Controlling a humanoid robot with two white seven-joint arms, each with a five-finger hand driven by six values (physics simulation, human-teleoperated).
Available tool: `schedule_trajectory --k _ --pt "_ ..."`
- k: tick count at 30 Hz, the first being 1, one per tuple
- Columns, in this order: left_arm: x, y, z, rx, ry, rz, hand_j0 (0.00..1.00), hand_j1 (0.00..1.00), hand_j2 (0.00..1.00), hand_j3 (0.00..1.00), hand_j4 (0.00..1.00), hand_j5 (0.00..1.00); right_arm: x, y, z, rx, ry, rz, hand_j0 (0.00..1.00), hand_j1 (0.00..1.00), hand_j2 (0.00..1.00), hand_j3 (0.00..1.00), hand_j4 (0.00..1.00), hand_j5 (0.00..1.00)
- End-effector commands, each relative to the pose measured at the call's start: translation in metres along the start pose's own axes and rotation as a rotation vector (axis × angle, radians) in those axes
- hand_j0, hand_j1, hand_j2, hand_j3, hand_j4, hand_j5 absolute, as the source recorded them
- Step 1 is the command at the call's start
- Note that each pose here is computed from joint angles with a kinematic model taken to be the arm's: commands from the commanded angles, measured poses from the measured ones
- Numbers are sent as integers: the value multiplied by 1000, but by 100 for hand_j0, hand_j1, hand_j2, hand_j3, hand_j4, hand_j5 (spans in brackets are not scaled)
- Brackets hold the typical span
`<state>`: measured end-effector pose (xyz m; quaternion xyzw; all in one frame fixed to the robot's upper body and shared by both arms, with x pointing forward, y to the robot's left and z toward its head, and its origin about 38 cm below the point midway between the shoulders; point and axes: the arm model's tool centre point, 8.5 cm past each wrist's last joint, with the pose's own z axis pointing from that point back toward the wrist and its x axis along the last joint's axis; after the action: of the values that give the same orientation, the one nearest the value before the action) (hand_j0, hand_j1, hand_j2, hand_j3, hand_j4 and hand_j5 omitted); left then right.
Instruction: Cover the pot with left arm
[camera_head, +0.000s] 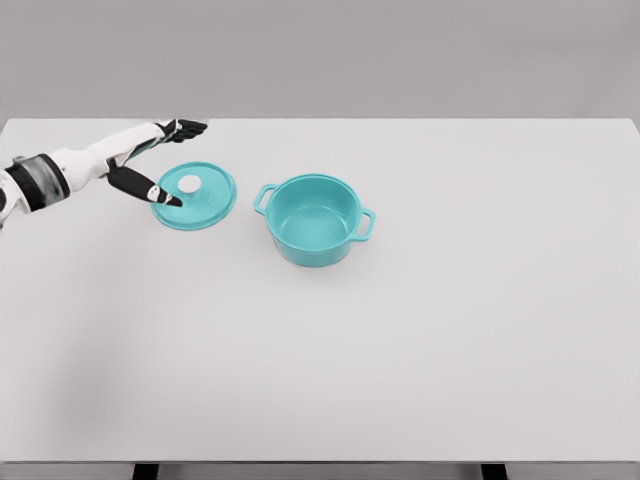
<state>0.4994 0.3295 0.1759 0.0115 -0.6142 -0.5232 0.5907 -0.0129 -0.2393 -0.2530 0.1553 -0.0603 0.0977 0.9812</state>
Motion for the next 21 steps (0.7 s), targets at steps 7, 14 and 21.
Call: schedule_trajectory --k 7,14,21 --pt "-18 -10 -11 -5 59 40 85 85 85 85 85 85 0 0 0 0 0 1 100 100 100 100 100 100" --pt "-20 -6 -18 6 71 51 84 84 84 84 84 84 0 0 0 0 0 1 100 100 100 100 100 100" --pt "-24 -15 -24 -17 88 52 84 84 84 84 84 84 0 0 0 0 0 1 100 100 100 100 100 100"
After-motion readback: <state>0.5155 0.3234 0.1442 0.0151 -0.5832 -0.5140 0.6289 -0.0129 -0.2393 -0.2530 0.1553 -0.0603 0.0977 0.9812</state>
